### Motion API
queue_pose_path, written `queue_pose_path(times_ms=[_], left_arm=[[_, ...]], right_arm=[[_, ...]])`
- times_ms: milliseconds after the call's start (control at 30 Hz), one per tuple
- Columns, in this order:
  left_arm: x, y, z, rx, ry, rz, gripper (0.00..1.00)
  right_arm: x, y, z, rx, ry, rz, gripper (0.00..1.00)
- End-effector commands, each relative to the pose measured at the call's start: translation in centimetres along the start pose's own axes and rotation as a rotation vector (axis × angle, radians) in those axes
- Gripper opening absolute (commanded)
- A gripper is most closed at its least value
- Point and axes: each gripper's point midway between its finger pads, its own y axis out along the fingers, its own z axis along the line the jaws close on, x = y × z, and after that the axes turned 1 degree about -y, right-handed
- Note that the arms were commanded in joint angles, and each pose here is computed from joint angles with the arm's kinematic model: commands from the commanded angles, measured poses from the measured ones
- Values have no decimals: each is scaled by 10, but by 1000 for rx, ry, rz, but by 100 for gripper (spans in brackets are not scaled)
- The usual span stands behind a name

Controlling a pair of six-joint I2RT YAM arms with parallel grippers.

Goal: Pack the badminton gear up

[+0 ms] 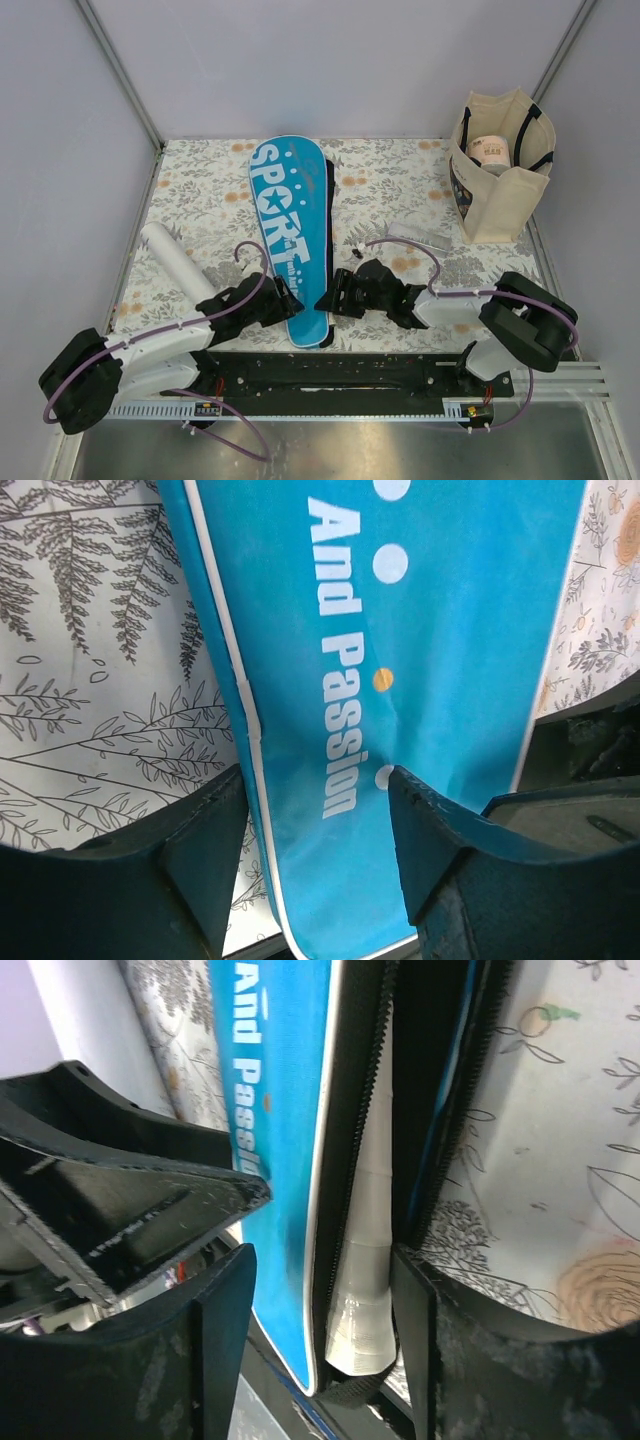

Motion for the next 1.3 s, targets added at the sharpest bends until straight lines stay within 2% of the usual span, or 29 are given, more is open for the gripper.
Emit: queue_pose_path(times_ms=[0, 233, 467, 533, 567, 600, 667, 700, 833, 933, 1067, 1267], left_arm=[[-7, 1, -3, -40, -12, 12, 60], [-17, 2, -15, -82, -8, 30, 59], [-20, 1, -17, -81, -11, 23, 59], [-19, 0, -15, -66, -9, 17, 59], [-17, -2, -14, -59, -9, 7, 60], [-15, -3, -12, -46, -11, -1, 61], [-8, -8, -13, -30, -6, -24, 61], [-5, -10, -11, -17, -2, -35, 62], [9, -21, -12, -2, -2, -94, 62], [18, -27, -15, 7, 16, -124, 63], [29, -31, -22, 39, 73, -146, 64], [52, -33, -44, 55, 150, -187, 65]], right_arm=[[25, 2, 49, 197, 56, -115, 60], [33, 13, 57, 292, 123, -159, 46], [28, 19, 24, 196, 128, -192, 20], [28, 16, 22, 190, 123, -197, 18], [28, 15, 23, 190, 115, -196, 19], [27, 13, 23, 185, 108, -194, 25], [27, 8, 22, 163, 98, -191, 45], [27, 6, 18, 140, 91, -192, 51], [30, -7, 16, 100, 58, -209, 67], [36, -14, 7, 15, 23, -229, 72], [49, -24, 2, -68, -50, -241, 74], [69, -29, 2, -101, -91, -212, 75]])
